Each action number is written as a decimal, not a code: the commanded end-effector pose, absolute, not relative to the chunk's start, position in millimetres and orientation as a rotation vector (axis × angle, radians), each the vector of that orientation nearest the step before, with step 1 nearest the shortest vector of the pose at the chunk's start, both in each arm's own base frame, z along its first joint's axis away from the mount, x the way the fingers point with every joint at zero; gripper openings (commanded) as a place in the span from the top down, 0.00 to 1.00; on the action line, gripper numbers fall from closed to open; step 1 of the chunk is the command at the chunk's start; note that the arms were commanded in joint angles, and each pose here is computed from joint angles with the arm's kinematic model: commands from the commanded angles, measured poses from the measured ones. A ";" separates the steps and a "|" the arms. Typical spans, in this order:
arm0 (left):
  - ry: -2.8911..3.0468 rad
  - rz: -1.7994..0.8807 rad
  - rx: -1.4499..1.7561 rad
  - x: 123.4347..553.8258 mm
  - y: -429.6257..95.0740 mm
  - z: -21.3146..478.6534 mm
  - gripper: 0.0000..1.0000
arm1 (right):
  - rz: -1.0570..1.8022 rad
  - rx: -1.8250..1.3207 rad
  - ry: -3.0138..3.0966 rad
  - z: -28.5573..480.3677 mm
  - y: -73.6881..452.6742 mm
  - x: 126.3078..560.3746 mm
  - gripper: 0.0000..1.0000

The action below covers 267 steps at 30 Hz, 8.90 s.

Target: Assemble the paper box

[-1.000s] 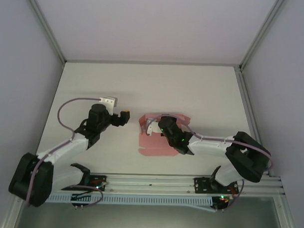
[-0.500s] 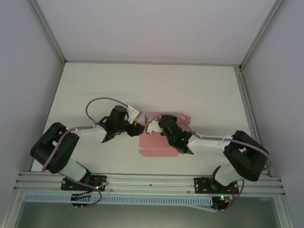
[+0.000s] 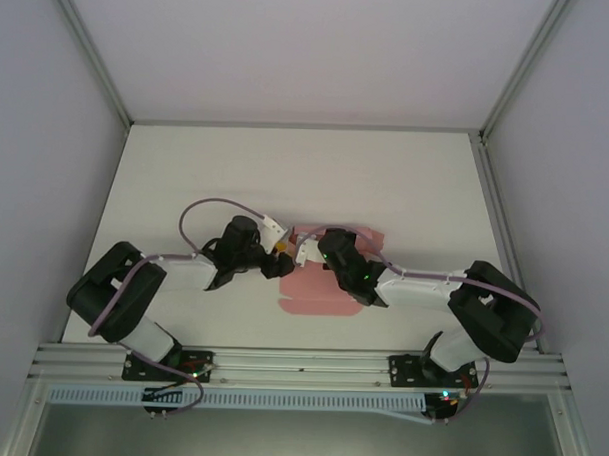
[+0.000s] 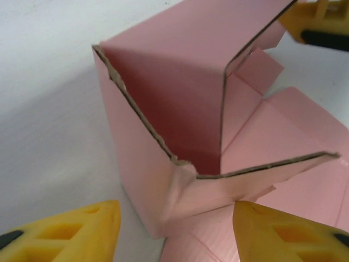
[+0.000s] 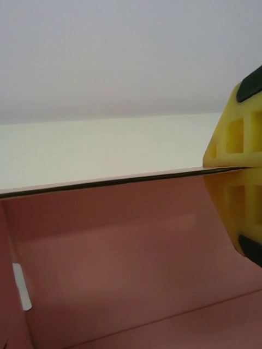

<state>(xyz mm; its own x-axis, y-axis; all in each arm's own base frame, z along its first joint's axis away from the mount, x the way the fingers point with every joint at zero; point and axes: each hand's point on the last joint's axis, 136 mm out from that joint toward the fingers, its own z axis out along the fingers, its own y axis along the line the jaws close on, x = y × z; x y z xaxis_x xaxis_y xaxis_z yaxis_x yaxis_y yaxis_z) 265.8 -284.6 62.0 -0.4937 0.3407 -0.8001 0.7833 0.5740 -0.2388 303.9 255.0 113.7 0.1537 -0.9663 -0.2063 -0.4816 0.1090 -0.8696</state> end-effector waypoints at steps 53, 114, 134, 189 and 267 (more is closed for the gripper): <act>2.014 0.135 0.167 353.7 -224.7 55.1 1.00 | -0.497 -1.495 1.652 72.0 263.2 267.8 1.00; 2.314 0.249 0.104 343.9 -193.4 101.0 1.00 | -0.418 -1.364 1.595 226.8 216.3 265.2 1.00; 2.136 -0.199 0.387 308.0 -273.5 159.7 1.00 | -0.152 -1.371 1.574 221.5 237.4 249.4 0.62; 2.001 -0.518 0.126 334.4 -215.7 206.4 1.00 | 0.569 0.212 1.994 167.4 126.1 251.6 0.00; 1.991 -0.714 0.408 301.0 -228.2 184.4 1.00 | 0.930 -0.578 1.953 231.5 253.4 252.0 0.41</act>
<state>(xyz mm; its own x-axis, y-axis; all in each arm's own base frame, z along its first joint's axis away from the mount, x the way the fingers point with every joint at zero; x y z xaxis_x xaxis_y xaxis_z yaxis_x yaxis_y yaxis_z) 300.0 -227.5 176.9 -0.5252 -0.0034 -0.8510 0.5292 0.7818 -0.3298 261.1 228.7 205.6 -0.5868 0.0050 -0.8097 -0.5733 0.7036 0.4199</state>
